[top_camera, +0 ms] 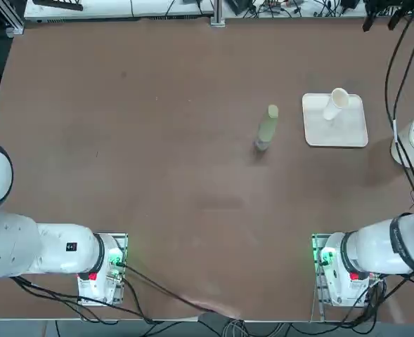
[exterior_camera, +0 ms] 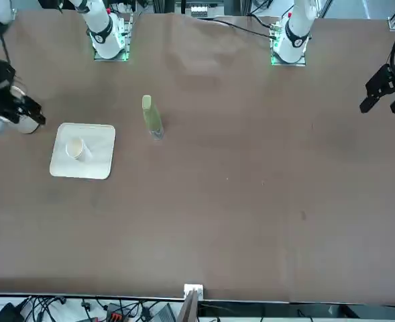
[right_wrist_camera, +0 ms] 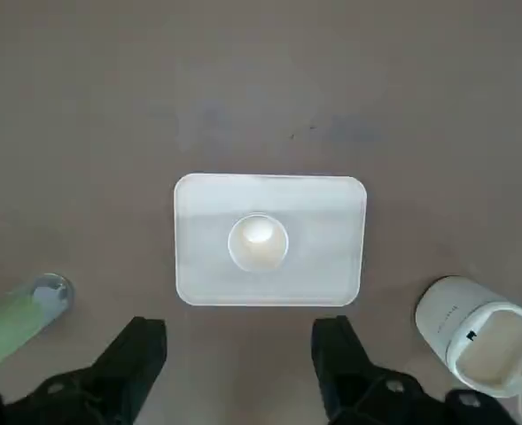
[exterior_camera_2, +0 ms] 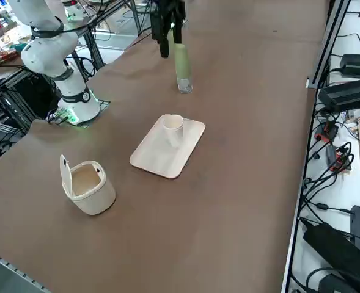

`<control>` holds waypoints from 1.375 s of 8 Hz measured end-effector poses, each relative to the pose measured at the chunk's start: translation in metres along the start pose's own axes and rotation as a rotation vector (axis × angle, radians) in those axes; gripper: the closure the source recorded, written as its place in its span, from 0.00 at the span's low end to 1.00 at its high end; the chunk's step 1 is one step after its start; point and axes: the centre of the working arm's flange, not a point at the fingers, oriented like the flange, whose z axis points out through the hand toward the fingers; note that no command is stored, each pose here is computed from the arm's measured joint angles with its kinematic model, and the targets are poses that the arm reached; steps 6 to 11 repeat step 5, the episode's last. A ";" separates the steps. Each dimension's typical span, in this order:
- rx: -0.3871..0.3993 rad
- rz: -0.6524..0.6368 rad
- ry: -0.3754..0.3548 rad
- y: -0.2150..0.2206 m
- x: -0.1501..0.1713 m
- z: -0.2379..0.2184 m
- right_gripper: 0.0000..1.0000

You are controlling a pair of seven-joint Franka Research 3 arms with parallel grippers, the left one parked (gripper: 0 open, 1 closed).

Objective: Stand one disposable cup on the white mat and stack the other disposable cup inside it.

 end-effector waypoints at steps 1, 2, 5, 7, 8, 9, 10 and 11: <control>0.001 -0.001 0.007 -0.001 -0.002 -0.010 0.00; 0.001 -0.001 0.010 -0.001 -0.003 -0.014 0.00; 0.024 0.012 0.018 0.005 -0.010 -0.025 0.00; 0.024 0.012 0.018 0.005 -0.010 -0.025 0.00; 0.024 0.012 0.018 0.005 -0.010 -0.025 0.00; 0.024 0.012 0.018 0.005 -0.010 -0.025 0.00; 0.024 0.012 0.018 0.005 -0.010 -0.025 0.00; 0.024 0.012 0.018 0.005 -0.010 -0.025 0.00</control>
